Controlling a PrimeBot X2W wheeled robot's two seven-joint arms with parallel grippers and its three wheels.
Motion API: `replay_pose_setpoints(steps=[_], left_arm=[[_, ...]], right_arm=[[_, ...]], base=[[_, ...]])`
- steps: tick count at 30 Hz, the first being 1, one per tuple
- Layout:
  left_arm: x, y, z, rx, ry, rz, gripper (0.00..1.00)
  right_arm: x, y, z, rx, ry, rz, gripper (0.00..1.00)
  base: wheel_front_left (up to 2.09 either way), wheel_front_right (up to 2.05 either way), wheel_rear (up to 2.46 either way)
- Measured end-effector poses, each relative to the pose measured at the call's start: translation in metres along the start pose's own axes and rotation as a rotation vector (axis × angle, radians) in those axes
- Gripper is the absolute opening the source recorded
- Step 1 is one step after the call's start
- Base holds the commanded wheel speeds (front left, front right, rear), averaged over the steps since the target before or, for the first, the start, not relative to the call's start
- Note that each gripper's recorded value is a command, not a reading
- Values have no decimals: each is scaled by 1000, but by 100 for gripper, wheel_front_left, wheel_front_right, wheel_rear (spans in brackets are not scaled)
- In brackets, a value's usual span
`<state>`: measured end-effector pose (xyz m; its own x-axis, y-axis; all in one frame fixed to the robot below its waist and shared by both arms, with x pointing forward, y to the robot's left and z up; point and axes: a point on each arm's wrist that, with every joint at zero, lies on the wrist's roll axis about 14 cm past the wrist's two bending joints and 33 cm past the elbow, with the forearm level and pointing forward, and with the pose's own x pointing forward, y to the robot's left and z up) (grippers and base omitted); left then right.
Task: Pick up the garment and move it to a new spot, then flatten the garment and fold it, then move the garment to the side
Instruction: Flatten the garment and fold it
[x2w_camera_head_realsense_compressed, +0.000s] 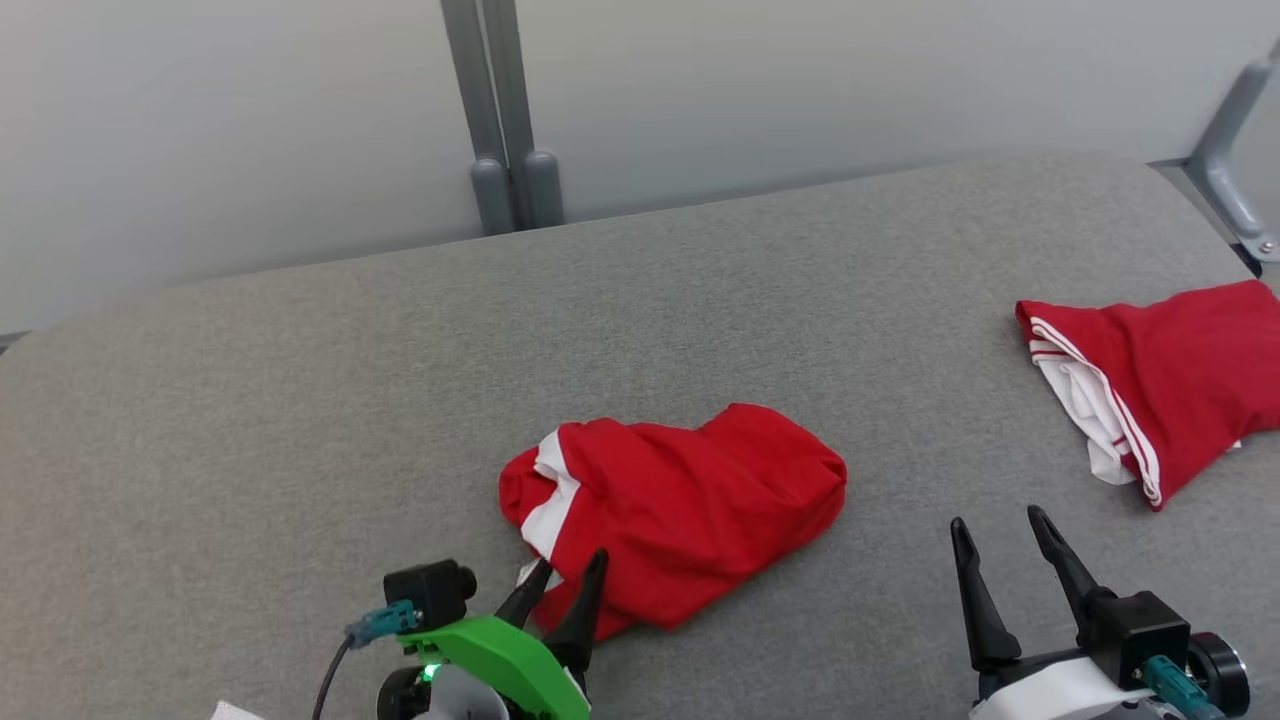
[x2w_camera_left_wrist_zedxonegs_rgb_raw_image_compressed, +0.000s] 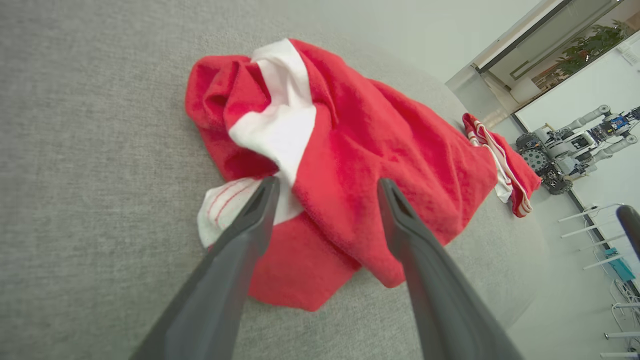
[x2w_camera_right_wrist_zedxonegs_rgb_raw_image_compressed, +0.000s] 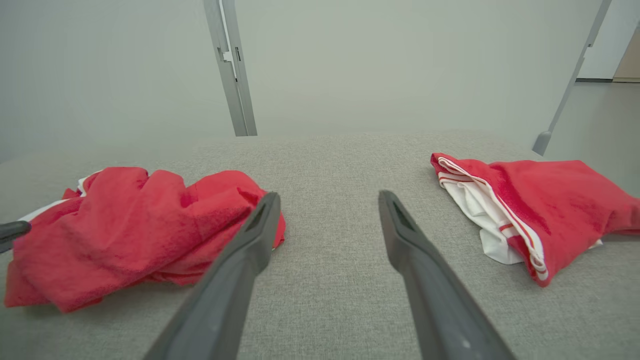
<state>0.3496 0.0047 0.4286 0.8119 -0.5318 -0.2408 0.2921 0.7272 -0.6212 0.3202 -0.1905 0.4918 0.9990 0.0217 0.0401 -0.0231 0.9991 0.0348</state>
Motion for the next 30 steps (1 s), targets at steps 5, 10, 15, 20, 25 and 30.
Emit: replay_pose_setpoints(steps=[5, 10, 15, 20, 25, 30], left_arm=[[20, -4, -14, -38, 93, -12, 50], [41, -11, 11, -32, 9, -36, 0], [57, -34, 89, 80, -183, -136, 0], [59, -93, 162, 196, -342, -313, 0], [57, -148, 210, 321, -407, -450, 0], [60, -192, 214, 479, -375, -558, 0]], right_arm=[[-10, -17, -3, -4, 13, -60, 100], [-19, -31, -5, -7, 23, -112, 100], [-21, -33, -4, -4, 20, -121, 100], [-20, -31, -4, -3, 16, -113, 100], [-16, -23, -4, 2, 17, -88, 100], [-12, -25, 2, -4, -3, -90, 100]], base=[[0, 0, 0], [0, 0, 0], [0, 0, 0], [0, 0, 0], [0, 0, 0], [0, 0, 0]])
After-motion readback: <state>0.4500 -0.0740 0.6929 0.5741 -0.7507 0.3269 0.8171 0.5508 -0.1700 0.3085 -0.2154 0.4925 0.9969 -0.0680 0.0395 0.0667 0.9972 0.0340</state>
